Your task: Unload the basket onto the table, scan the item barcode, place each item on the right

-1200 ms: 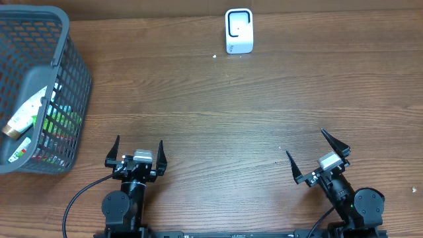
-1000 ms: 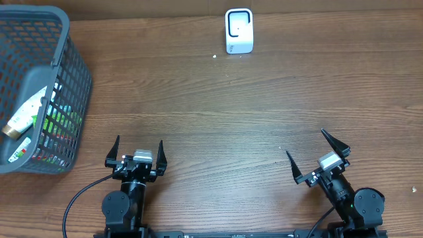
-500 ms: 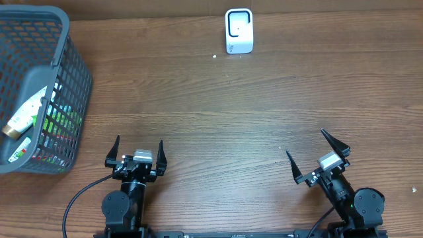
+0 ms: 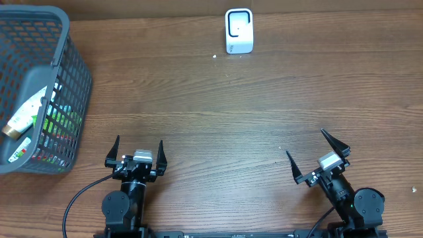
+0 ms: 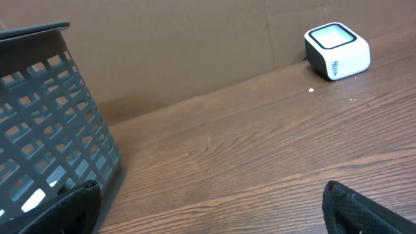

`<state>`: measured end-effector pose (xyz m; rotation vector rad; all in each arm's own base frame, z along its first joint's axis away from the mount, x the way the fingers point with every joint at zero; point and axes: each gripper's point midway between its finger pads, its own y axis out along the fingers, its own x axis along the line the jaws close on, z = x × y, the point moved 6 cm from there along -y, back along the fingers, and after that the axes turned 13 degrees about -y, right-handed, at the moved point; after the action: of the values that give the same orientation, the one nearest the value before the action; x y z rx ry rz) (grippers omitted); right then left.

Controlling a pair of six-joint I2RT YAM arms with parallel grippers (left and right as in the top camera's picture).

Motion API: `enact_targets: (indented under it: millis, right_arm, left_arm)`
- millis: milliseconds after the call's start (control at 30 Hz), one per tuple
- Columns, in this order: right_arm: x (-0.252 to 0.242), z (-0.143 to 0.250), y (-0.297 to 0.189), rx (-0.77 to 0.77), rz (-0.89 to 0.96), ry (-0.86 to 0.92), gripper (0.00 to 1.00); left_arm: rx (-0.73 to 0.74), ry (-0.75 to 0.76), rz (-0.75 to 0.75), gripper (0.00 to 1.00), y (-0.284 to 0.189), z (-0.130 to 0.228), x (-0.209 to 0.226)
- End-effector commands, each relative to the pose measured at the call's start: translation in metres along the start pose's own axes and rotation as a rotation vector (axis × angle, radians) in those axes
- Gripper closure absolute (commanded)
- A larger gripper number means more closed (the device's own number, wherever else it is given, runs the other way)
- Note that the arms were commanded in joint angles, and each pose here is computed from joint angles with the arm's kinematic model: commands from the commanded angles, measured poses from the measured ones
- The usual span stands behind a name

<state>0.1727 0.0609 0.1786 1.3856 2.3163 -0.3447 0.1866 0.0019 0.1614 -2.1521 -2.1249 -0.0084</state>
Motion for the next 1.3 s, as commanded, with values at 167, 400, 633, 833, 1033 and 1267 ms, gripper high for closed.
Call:
enact_targets:
  millis: [167,400,633,833,1033,1267]
  right_arm:
    - [0.0014,0.0018,0.0003,-0.003,0.001,0.011,0.0]
    - [0.0014,0.0018,0.0003,-0.003,0.001,0.011,0.0]
    - [0.0014,0.0017,0.0003,-0.003,0.001,0.011,0.0]
    - [0.0014,0.0018,0.0003,-0.003,0.001,0.011,0.0]
    - [0.0014,0.0018,0.0003,-0.003,0.001,0.011,0.0]
    - [0.0013,0.0016,0.0003,-0.003,0.001,0.011,0.0]
  left_arm:
    - [-0.006,-0.01,0.002,0.0,-0.0002,0.0004,-0.0008]
    - [-0.006,-0.01,0.002,0.01,-0.0002,0.0004,-0.0008]
    - [-0.005,-0.009,0.002,0.0,-0.0002,0.0004,-0.0008]
    - [-0.003,-0.018,-0.008,0.0,-0.0002,0.0008,0.0003]
    - [-0.005,-0.06,0.002,0.0,-0.0002,0.0005,-0.0008]
    - [-0.005,-0.098,0.002,0.0,-0.0002,0.0004,-0.0008]
